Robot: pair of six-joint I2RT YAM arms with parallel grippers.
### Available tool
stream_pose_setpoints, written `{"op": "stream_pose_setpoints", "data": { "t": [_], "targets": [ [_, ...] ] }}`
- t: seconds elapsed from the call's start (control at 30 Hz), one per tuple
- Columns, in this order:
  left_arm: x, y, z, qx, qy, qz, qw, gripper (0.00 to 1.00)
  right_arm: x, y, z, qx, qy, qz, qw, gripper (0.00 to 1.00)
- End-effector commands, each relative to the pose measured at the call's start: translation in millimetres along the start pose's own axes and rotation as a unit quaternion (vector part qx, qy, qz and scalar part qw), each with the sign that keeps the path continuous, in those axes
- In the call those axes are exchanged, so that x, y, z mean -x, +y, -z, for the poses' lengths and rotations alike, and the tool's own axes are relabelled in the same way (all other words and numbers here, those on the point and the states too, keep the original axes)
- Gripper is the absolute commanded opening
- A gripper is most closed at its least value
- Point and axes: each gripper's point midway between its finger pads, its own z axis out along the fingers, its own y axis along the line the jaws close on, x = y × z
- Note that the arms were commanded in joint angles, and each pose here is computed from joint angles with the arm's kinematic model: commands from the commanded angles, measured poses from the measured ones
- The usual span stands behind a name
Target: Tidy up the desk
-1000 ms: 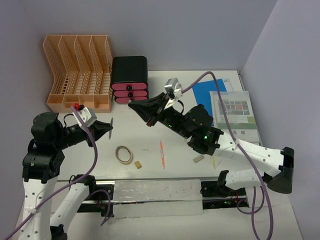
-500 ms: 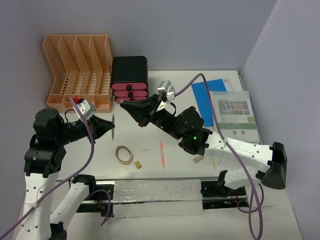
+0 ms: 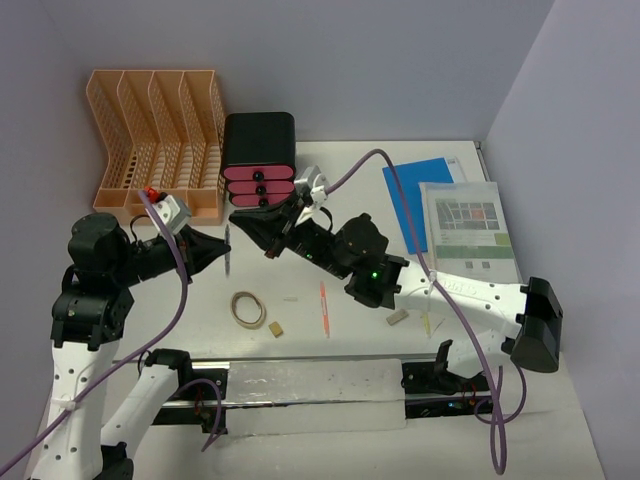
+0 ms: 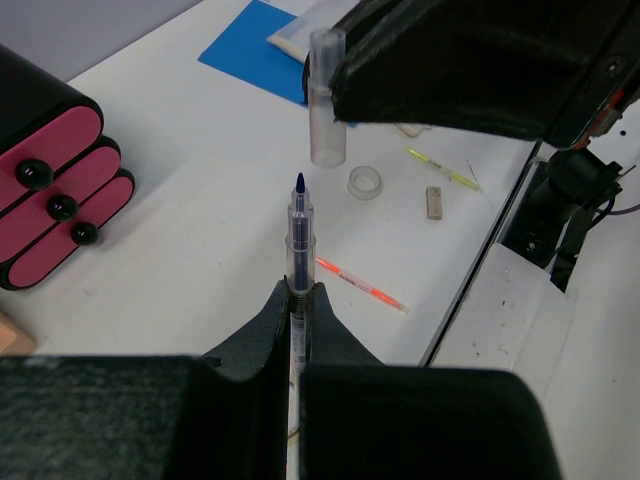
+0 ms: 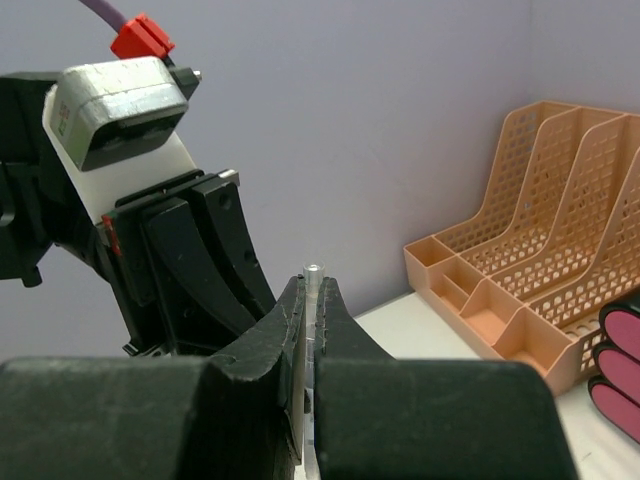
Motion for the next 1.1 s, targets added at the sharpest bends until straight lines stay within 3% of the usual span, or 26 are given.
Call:
{"op": "stream_pose_setpoints", "data": {
  "t": [0.0,1.07],
  "targets": [
    [7,2,-1,0.001,-0.013,-0.006,1.0,0.0,21,13,-9,0.019,-0.028,-0.011,0.999,0.0],
    [8,3,1,0.009,-0.015,-0.007,1.0,0.0,-4,2,-12,-0.004,0.0,-0.002,1.0,0.0]
  ]
}}
